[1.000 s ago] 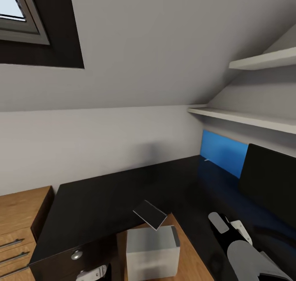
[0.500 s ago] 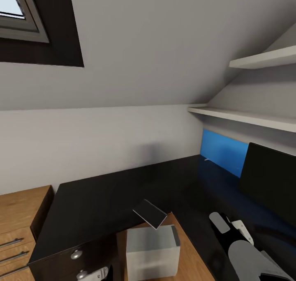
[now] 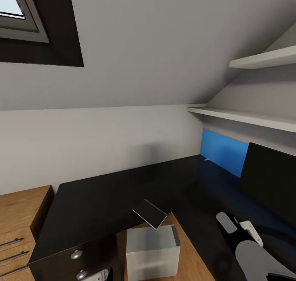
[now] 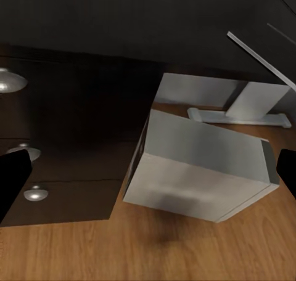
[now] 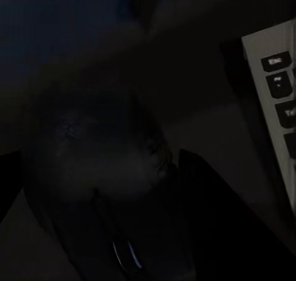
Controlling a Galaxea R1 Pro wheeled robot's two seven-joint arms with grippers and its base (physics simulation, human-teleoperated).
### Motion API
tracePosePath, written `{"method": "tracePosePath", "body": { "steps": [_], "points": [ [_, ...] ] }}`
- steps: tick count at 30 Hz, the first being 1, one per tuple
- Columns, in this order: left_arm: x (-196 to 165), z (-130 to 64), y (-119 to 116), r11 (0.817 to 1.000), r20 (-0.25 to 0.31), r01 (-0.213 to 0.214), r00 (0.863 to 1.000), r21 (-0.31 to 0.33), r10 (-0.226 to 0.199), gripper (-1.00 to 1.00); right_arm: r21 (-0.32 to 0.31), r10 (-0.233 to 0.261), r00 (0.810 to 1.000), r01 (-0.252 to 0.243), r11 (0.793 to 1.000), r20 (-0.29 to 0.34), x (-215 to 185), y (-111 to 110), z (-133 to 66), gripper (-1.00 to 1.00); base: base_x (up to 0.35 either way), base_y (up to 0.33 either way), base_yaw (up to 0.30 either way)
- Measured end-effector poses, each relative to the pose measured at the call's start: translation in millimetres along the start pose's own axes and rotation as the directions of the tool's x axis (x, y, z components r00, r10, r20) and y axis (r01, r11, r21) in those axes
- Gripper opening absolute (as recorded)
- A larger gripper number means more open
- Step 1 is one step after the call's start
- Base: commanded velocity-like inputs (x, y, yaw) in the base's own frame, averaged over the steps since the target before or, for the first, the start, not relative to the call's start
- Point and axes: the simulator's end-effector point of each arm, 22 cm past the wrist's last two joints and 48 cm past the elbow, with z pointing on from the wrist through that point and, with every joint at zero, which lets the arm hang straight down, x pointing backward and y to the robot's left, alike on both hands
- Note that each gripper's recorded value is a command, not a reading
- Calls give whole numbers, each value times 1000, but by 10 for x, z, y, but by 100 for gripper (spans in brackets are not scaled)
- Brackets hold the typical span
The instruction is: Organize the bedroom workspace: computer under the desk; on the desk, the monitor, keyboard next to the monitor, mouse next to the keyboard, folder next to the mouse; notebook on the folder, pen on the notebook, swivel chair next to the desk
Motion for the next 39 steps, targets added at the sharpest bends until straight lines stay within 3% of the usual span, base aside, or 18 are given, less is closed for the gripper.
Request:
{"method": "tracePosePath", "body": {
  "steps": [39],
  "points": [
    [135, 4, -54, 1000, -20, -11, 1000, 14, 11, 100, 21, -1, 1000, 1, 1000, -1, -43, -83, 81, -100, 0, 0, 0]
  ]
}}
